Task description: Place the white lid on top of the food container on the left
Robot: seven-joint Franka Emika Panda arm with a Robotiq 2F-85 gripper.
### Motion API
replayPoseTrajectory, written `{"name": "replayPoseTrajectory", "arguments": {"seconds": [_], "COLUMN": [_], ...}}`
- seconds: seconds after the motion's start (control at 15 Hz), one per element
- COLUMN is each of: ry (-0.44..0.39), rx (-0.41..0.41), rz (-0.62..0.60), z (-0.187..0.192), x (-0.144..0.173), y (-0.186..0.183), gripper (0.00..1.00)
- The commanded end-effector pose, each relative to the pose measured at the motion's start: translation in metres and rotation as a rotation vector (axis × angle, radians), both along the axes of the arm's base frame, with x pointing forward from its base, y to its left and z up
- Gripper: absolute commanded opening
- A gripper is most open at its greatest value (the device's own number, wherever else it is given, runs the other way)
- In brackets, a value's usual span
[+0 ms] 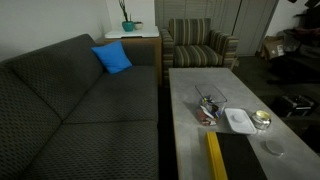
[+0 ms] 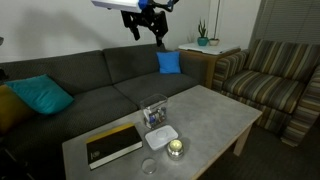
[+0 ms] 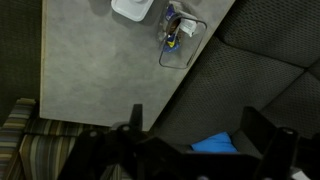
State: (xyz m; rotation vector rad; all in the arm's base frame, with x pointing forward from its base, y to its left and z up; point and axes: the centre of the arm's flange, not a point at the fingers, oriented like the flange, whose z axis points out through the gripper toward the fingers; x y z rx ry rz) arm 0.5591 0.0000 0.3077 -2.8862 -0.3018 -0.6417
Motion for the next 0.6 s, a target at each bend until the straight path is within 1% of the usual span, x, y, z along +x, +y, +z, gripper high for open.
{"name": "replayPoseTrajectory", "arguments": {"seconds": [0.0,0.13,0.27,0.4,0.53], "ry": [-0.094,-0.131,-0.135,-0.140,-0.123], "rx": [-0.048,-0.090,-0.133,-0.179,-0.214], "rz": [-0.005,-0.017,-0.043,-0.044,-0.036], "z": [0.007,-0.005,-0.022,-0.049,-0.081], "x": [-0.012,0.001,0.017,0.028,0.037], "y": [0.004,0.011,0.018,0.027,0.034], "gripper": [1.00,1.00,1.00,1.00,1.00]}}
